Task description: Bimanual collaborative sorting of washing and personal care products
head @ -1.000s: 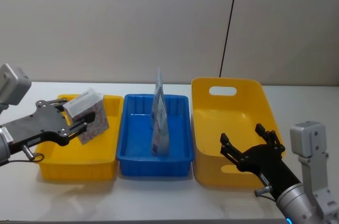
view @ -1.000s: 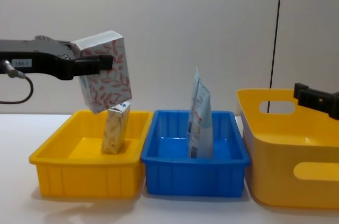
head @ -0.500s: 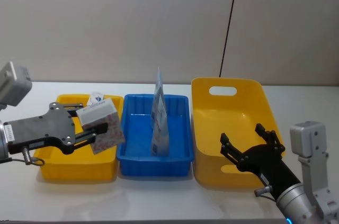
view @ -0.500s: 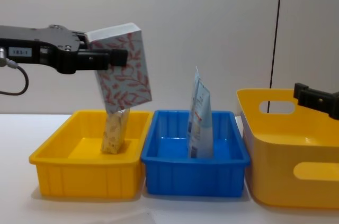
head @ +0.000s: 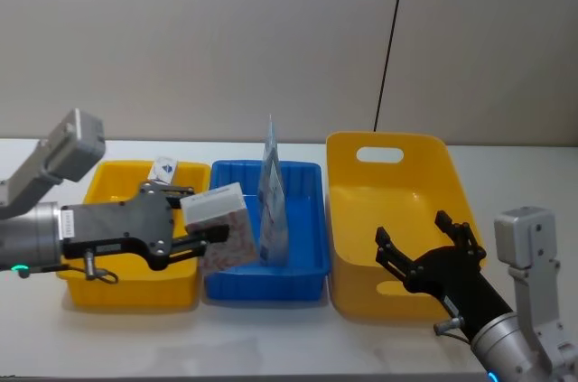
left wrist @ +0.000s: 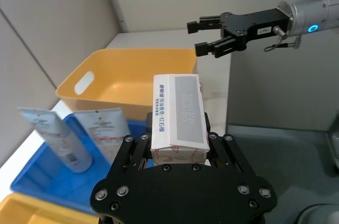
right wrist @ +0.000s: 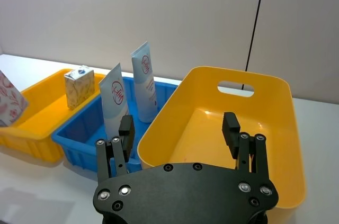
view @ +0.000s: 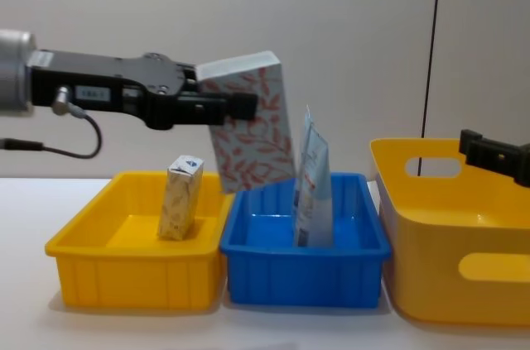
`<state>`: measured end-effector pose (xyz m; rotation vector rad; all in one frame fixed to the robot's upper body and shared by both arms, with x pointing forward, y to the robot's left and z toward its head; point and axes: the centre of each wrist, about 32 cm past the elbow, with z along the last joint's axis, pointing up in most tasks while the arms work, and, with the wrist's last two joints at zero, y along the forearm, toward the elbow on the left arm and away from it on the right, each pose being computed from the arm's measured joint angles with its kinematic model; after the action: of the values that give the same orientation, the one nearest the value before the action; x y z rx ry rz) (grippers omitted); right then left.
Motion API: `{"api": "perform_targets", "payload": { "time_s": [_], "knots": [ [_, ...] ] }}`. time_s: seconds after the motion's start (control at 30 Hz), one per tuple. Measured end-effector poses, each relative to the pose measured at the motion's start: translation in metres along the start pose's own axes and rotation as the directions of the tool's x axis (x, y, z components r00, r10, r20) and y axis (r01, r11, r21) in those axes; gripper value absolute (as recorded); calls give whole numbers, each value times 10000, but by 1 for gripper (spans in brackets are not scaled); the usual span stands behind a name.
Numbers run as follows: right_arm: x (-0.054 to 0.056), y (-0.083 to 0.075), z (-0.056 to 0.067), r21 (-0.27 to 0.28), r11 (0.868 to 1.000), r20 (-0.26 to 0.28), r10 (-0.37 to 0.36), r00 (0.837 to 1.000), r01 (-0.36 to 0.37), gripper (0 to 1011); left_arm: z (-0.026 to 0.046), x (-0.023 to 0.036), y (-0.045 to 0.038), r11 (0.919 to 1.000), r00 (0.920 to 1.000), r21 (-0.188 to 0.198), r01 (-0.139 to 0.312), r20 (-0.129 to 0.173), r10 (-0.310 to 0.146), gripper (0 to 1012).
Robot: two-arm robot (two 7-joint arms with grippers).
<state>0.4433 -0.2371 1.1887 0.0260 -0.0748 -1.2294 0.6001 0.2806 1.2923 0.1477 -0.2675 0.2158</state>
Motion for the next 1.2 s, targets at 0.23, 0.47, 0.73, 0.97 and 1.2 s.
{"api": "perform_targets", "payload": {
  "time_s": [0.23,0.47,0.73,0.97,1.2],
  "knots": [
    [0,0,0,0,10000,0,0,10000,0,1002,-41,22,-131,9995,9996,-49,297,2,-297,392],
    [0,0,0,0,10000,0,0,10000,0,1002,-64,-5,-184,9990,9990,-9,440,3,-440,392],
    [0,0,0,1,10000,0,0,10000,0,1002,-77,-55,-170,9986,9986,57,524,26,-524,392],
    [0,0,0,-1,10000,0,0,10000,0,1002,-85,-82,-157,9975,9974,54,710,81,-710,392],
    [0,0,0,0,10000,1,0,10000,0,1002,-89,-105,-129,9954,9952,31,959,170,-959,392]
  ]
}}
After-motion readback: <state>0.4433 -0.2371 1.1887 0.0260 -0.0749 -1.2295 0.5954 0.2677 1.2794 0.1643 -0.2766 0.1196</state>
